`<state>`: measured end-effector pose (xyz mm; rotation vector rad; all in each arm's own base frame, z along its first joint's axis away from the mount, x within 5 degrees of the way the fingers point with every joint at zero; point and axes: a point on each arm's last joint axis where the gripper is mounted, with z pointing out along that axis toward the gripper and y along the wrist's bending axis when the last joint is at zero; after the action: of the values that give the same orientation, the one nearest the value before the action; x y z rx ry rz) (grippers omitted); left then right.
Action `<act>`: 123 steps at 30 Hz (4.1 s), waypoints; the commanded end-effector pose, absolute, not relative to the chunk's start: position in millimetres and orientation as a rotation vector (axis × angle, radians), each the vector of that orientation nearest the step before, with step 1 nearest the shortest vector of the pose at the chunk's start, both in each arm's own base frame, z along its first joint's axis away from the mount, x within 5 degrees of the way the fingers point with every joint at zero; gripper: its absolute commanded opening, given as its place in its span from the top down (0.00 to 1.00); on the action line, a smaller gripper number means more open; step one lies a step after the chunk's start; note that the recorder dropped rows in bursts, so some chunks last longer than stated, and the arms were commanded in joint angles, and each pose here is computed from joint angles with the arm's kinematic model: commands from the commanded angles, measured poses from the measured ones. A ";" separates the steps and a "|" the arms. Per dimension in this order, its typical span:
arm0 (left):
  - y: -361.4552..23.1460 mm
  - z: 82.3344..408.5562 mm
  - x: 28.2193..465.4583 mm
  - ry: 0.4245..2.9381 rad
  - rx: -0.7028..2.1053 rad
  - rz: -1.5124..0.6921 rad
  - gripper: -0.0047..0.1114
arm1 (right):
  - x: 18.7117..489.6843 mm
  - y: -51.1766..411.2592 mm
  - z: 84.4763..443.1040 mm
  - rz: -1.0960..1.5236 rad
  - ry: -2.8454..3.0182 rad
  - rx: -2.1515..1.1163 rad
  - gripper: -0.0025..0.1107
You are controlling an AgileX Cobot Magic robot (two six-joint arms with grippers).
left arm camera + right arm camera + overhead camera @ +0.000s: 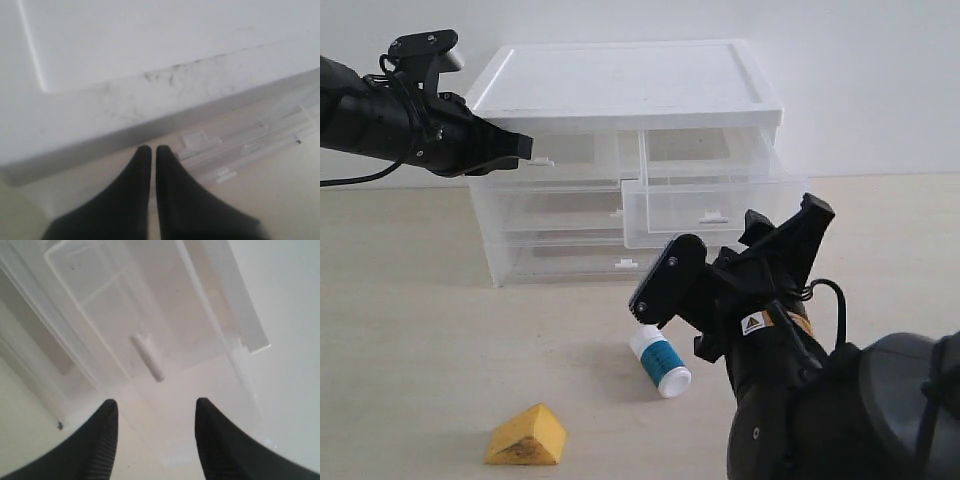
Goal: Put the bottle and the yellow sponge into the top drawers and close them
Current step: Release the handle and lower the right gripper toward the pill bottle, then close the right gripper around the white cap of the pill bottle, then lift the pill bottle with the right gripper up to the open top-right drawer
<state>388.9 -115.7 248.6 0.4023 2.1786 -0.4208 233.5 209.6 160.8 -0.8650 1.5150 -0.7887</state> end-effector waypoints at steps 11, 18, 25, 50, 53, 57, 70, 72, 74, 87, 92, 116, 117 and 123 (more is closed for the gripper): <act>-116.3 250.0 389.6 2.169 0.408 -0.420 0.93 | 204.0 235.0 137.0 -0.231 1.896 -0.655 0.60; -116.0 250.2 389.9 2.160 0.427 -0.403 0.93 | 209.6 249.9 142.3 -0.096 1.964 -0.590 0.60; -116.5 250.0 389.4 2.163 0.436 -0.408 0.93 | 246.5 248.5 147.7 0.062 2.123 -0.555 0.60; -117.3 249.5 388.5 2.168 0.450 -0.417 0.93 | 280.9 254.1 120.0 0.218 2.286 -0.694 0.60; -117.3 249.5 388.5 2.166 0.455 -0.414 0.93 | 278.3 255.7 117.2 0.247 2.308 -0.717 0.60; -117.3 249.4 388.4 2.167 0.461 -0.413 0.93 | 274.6 257.9 115.6 0.289 2.334 -0.745 0.60; -117.2 249.3 388.4 2.166 0.468 -0.407 0.93 | 263.0 263.4 111.6 0.404 2.390 -0.863 0.65; -117.2 249.3 388.4 2.166 0.468 -0.407 0.93 | 261.4 264.1 111.2 0.417 2.394 -0.885 0.77; -117.2 249.3 388.4 2.166 0.468 -0.407 0.93 | 259.5 264.9 110.8 0.430 2.394 -0.921 0.93; -117.1 248.7 388.1 2.168 0.470 -0.405 0.93 | 228.5 265.6 188.0 0.726 2.293 -1.099 0.98; -117.1 248.7 388.1 2.168 0.470 -0.405 0.93 | 213.6 250.7 248.4 0.740 2.139 -1.098 0.98; -117.5 248.5 387.7 2.171 0.475 -0.411 0.93 | 271.9 208.0 373.4 -0.216 1.954 -1.311 0.98; -117.5 248.5 387.7 2.171 0.475 -0.411 0.93 | 276.3 207.0 370.4 -0.227 1.955 -1.318 0.98; -117.4 247.9 387.5 2.172 0.475 -0.411 0.93 | 311.5 187.3 347.8 -0.316 2.008 -1.328 0.98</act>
<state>387.9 -116.6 248.1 0.4611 2.1719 -0.4085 300.7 195.1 350.9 -1.3318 2.0043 -0.2816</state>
